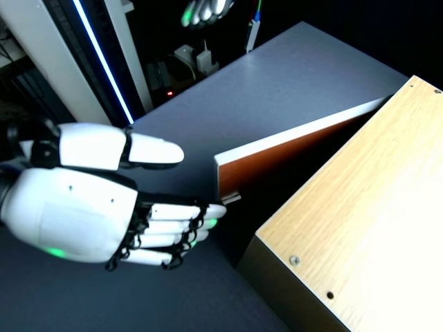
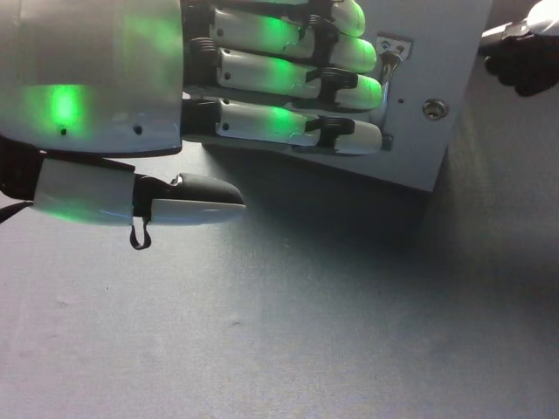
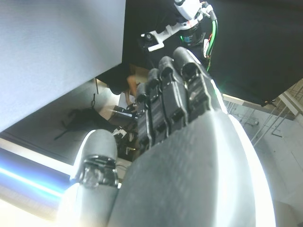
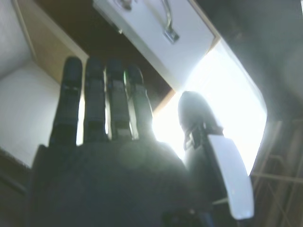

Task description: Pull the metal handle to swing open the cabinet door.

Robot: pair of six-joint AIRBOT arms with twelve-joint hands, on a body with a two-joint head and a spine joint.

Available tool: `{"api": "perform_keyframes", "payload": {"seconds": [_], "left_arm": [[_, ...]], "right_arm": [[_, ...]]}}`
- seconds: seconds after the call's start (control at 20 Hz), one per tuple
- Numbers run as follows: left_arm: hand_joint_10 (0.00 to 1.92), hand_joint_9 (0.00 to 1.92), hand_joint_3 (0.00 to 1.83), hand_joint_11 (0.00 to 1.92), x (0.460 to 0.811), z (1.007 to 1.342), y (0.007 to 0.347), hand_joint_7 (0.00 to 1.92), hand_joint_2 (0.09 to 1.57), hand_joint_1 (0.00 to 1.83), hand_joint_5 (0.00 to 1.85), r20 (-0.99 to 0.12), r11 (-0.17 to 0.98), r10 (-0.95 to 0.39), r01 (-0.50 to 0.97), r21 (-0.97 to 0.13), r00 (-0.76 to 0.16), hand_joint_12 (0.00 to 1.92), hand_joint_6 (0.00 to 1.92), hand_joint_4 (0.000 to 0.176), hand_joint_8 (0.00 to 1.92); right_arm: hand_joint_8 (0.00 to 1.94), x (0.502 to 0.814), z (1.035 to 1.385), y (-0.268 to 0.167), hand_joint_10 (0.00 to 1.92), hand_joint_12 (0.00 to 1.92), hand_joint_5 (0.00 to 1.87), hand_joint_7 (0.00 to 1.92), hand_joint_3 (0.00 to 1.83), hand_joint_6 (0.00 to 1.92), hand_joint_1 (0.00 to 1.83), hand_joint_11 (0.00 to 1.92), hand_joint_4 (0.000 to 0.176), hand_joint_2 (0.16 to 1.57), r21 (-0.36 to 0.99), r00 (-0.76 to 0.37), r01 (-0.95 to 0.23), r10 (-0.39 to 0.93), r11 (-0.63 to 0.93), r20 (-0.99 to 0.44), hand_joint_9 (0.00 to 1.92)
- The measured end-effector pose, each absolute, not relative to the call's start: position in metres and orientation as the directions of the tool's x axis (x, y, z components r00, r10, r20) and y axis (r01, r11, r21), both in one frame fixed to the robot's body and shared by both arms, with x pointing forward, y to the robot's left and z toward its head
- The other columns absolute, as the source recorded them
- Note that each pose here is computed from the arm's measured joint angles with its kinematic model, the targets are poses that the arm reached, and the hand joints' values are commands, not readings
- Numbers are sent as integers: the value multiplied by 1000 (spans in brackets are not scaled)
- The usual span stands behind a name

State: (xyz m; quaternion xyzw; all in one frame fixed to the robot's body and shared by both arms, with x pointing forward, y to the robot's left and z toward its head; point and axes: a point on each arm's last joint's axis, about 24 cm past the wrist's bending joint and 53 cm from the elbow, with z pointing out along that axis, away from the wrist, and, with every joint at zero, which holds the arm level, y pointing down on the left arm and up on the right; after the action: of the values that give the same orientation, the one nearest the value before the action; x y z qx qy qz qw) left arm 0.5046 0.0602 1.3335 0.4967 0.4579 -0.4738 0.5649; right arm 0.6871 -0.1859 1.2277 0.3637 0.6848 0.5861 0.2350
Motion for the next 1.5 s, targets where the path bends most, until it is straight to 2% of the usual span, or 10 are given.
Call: {"api": "perform_keyframes", "payload": {"seconds": [0.6, 1.15, 1.35, 1.5], "left_arm": [[1, 246, 120, 0, 505, 1333, 60, 273, 1571, 0, 269, -988, 58, -80, 990, 128, 132, 603, 1, 0, 1], [0, 243, 132, 0, 505, 1333, 60, 270, 1571, 0, 263, -988, 59, -80, 990, 128, 132, 581, 0, 0, 0], [2, 250, 127, 0, 505, 1333, 60, 275, 1571, 0, 272, -988, 58, -80, 990, 128, 132, 617, 3, 0, 2], [1, 248, 136, 0, 505, 1333, 60, 272, 1571, 0, 269, -988, 58, -80, 990, 128, 132, 610, 1, 0, 0]], "right_arm": [[0, 657, 1216, -159, 1, 724, 320, 311, 80, 2, 0, 0, 0, 1571, 966, -714, 246, 689, 82, 123, 275], [2, 624, 1213, -137, 3, 734, 310, 308, 90, 3, 0, 0, 0, 1571, 970, -801, 186, 596, 158, 56, 280], [1, 620, 1229, -131, 1, 743, 317, 308, 63, 3, 0, 0, 0, 1571, 986, -802, 137, 594, 90, 58, 278], [3, 618, 1227, -127, 5, 743, 312, 317, 60, 3, 0, 0, 0, 1571, 986, -806, 127, 591, 105, 41, 285]]}}
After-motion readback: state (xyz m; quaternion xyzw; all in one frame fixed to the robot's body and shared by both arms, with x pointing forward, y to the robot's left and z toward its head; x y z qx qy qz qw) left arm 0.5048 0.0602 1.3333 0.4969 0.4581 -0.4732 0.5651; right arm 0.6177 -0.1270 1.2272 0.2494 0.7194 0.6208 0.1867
